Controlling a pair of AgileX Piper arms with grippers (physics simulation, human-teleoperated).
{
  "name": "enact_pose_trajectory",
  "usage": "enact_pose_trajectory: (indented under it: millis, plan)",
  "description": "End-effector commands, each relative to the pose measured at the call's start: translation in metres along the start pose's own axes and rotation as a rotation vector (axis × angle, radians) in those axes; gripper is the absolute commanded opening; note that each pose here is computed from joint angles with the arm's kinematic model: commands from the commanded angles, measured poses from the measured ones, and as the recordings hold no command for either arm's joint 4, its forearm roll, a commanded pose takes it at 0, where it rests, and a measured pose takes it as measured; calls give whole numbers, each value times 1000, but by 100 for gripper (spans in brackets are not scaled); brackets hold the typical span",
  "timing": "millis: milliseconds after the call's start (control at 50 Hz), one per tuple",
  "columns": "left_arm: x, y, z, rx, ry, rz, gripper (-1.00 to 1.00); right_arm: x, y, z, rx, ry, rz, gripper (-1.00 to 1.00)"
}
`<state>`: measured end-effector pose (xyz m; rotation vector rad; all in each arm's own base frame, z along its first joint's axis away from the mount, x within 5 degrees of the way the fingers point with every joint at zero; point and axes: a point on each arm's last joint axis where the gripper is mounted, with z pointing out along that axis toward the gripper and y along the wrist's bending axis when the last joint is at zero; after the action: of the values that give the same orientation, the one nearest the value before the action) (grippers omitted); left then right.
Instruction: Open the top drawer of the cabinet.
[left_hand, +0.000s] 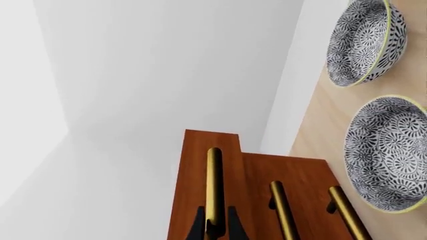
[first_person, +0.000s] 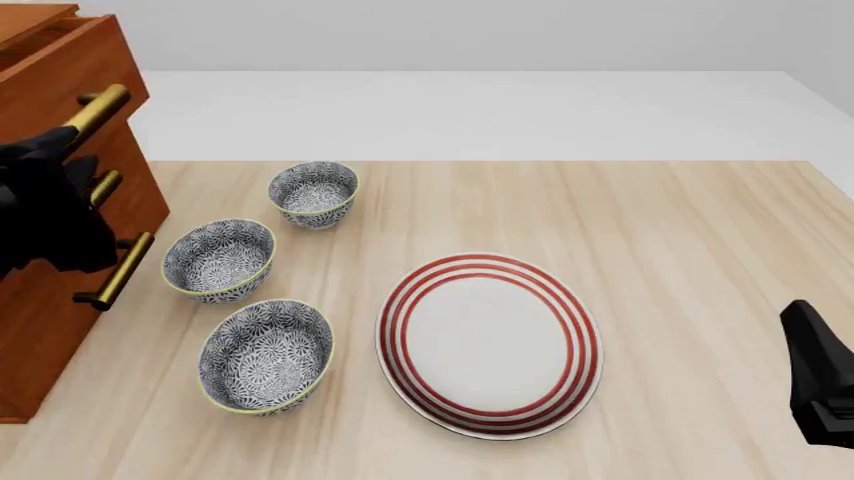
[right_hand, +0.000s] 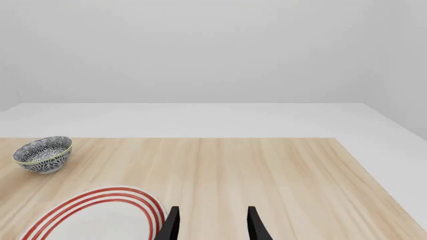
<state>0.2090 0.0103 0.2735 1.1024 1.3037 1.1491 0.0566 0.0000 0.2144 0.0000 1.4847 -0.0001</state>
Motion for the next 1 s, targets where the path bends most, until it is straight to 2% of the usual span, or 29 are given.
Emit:
enact_pose_trajectory:
  millis: [20, 1000]
  plan:
    - [-3, 17, -1, -84, -10, 3, -100, 0, 0, 0, 0, 0, 0, 100]
    - [-8, 22, -3, -89, -32, -12, -100, 0, 0, 0, 0, 0, 0, 100]
